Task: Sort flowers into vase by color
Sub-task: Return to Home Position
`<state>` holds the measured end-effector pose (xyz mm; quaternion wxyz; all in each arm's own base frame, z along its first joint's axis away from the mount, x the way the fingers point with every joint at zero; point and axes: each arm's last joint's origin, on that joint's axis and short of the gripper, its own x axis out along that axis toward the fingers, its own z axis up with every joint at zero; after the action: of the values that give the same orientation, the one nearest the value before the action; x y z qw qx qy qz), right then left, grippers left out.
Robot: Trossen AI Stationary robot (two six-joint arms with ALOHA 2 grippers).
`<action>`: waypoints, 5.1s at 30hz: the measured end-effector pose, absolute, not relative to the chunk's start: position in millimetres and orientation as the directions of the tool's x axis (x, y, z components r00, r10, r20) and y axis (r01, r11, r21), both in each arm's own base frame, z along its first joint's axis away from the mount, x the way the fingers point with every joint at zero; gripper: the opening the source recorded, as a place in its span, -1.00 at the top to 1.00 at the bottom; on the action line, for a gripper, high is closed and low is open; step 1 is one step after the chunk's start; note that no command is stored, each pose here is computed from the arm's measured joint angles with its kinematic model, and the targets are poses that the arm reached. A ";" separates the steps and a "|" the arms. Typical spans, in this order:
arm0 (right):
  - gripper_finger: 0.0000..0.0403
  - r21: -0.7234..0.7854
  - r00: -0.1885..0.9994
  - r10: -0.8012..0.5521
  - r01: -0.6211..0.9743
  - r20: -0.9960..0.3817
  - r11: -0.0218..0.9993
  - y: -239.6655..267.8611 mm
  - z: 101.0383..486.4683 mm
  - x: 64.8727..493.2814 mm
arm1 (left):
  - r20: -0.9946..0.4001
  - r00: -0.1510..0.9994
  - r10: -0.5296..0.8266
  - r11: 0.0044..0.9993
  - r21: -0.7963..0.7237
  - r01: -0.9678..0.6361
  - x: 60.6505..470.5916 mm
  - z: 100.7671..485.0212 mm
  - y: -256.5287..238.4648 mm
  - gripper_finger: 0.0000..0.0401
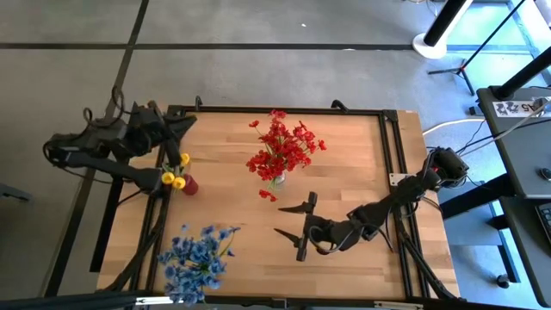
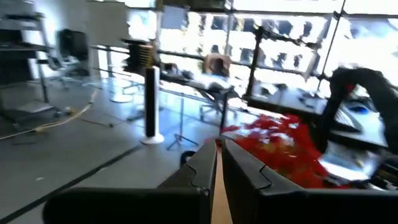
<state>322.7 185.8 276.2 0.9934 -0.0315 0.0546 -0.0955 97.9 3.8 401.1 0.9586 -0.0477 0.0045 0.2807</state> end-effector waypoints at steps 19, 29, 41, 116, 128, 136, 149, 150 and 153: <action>-0.29 -0.091 0.976 -0.178 0.167 -0.129 0.982 185.9 272.7 322.7 | 0.111 0.398 0.910 0.412 -0.317 -0.854 48.7 286.8 27.7 0.89; -0.29 -0.100 0.974 -0.178 0.165 -0.139 0.981 185.8 271.5 322.5 | 0.000 -0.109 0.994 -0.099 -0.424 -0.900 44.0 261.9 34.1 0.89; -0.29 -0.099 0.970 -0.181 0.166 -0.161 0.981 185.7 268.7 322.1 | -0.003 -0.077 0.997 -0.072 -0.382 -0.921 49.2 239.7 37.3 0.89; -0.29 -0.108 0.971 -0.189 0.174 -0.149 0.979 198.7 269.5 313.2 | 0.001 -0.078 0.997 -0.076 -0.227 -0.971 70.9 162.1 34.5 0.89; -0.29 -0.107 0.971 -0.188 0.173 -0.148 0.979 199.0 269.5 313.0 | 0.000 -0.092 0.996 -0.087 -0.325 -0.942 72.2 160.3 35.7 0.89; -0.29 -0.083 0.971 -0.187 0.176 -0.148 0.981 199.0 269.5 313.0 | 0.000 -0.193 0.981 -0.145 -0.657 -0.740 59.3 167.7 41.1 0.89; -0.29 -0.073 0.966 -0.222 0.214 -0.130 0.974 220.0 270.1 295.8 | -0.001 -0.159 0.987 -0.065 -0.915 -0.398 52.9 172.4 38.0 0.89; -0.29 -0.074 0.966 -0.224 0.216 -0.128 0.974 223.0 270.1 293.1 | -0.001 -0.154 0.988 -0.061 -0.920 -0.388 53.1 172.4 37.7 0.89; -0.29 -0.076 0.965 -0.231 0.223 -0.121 0.972 230.5 270.4 286.3 | -0.001 -0.154 0.988 -0.061 -0.920 -0.388 53.1 172.4 37.7 0.89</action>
<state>286.3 230.5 270.4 0.9909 -0.0307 0.0646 -0.1144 53.1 37.7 172.4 0.5426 -0.3587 -0.4183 0.6339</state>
